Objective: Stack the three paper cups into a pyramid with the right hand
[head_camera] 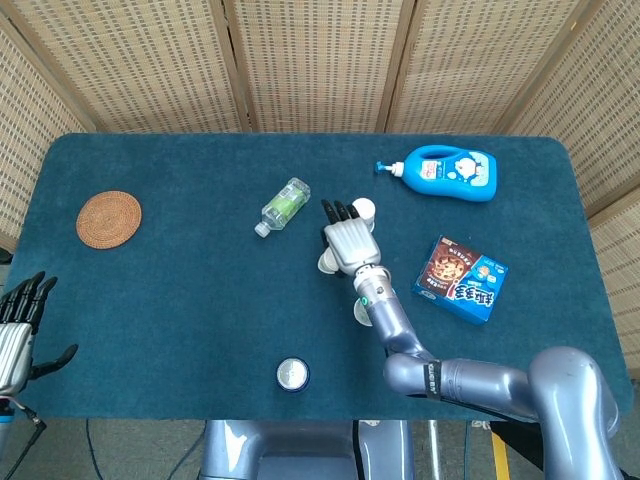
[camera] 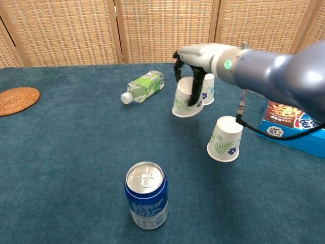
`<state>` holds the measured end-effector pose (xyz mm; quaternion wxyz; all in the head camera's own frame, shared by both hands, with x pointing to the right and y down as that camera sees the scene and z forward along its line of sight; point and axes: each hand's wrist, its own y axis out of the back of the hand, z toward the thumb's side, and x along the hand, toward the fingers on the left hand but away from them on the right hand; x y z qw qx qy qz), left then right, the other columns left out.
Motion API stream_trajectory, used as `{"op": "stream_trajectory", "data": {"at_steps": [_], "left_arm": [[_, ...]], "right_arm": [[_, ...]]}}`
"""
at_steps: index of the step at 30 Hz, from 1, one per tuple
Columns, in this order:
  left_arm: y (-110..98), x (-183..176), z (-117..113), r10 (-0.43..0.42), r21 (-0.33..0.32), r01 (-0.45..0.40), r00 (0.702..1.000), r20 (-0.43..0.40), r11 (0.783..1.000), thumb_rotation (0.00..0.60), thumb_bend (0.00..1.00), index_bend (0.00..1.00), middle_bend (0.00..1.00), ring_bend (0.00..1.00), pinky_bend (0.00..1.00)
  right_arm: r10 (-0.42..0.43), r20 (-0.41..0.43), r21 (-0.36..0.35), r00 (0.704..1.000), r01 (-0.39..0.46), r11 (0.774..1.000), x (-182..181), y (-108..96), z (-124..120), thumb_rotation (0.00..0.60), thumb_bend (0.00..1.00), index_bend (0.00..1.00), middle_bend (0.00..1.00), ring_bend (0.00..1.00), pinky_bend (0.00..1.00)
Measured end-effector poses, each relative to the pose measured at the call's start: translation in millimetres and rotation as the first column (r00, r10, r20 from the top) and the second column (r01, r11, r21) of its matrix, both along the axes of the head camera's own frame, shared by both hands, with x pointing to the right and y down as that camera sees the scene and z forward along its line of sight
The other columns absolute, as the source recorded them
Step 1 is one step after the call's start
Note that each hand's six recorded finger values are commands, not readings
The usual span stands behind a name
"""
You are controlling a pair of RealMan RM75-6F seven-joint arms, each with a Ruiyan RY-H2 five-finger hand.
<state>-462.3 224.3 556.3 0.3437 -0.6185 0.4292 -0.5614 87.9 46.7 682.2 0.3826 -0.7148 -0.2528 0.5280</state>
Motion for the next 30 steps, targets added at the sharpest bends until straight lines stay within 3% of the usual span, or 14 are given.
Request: {"op": "stream_trajectory", "data": {"at_steps": [7,15,22,30], "left_arm": [[0.8,3.6,-6.4,0.011,0.023,-0.011,1.0,-0.011,1.0,0.6,0.24,0.0,0.0,0.0,0.07],[2.6,6.9,-12.8,0.025,0.042,-0.024,0.999,-0.025,0.999,0.6,0.24,0.0,0.0,0.0,0.06],[4.8,7.8,-17.5,0.031,0.053,-0.029,0.999,-0.038,0.998,0.6,0.24,0.0,0.0,0.0,0.07],[6.0,10.5,-19.0,0.041,0.056,-0.039,0.998,-0.041,0.998,0.6,0.24,0.0,0.0,0.0,0.06]], "right_arm": [[0.001,0.013,-0.035,1.0,0.0,0.999,8.4,26.3,-3.3,0.6,0.12,0.62,0.07,0.0,0.16],[-0.024,0.054,-0.043,0.998,0.027,0.999,-8.5,48.5,-14.2,0.6,0.12,0.62,0.07,0.0,0.15],[-0.033,0.034,-0.069,0.999,0.035,0.997,-13.1,68.4,-13.3,0.6,0.12,0.62,0.07,0.0,0.15],[-0.031,0.023,-0.101,0.999,0.033,0.994,-11.3,79.2,-7.1,0.6,0.12,0.62,0.07,0.0,0.15]]}}
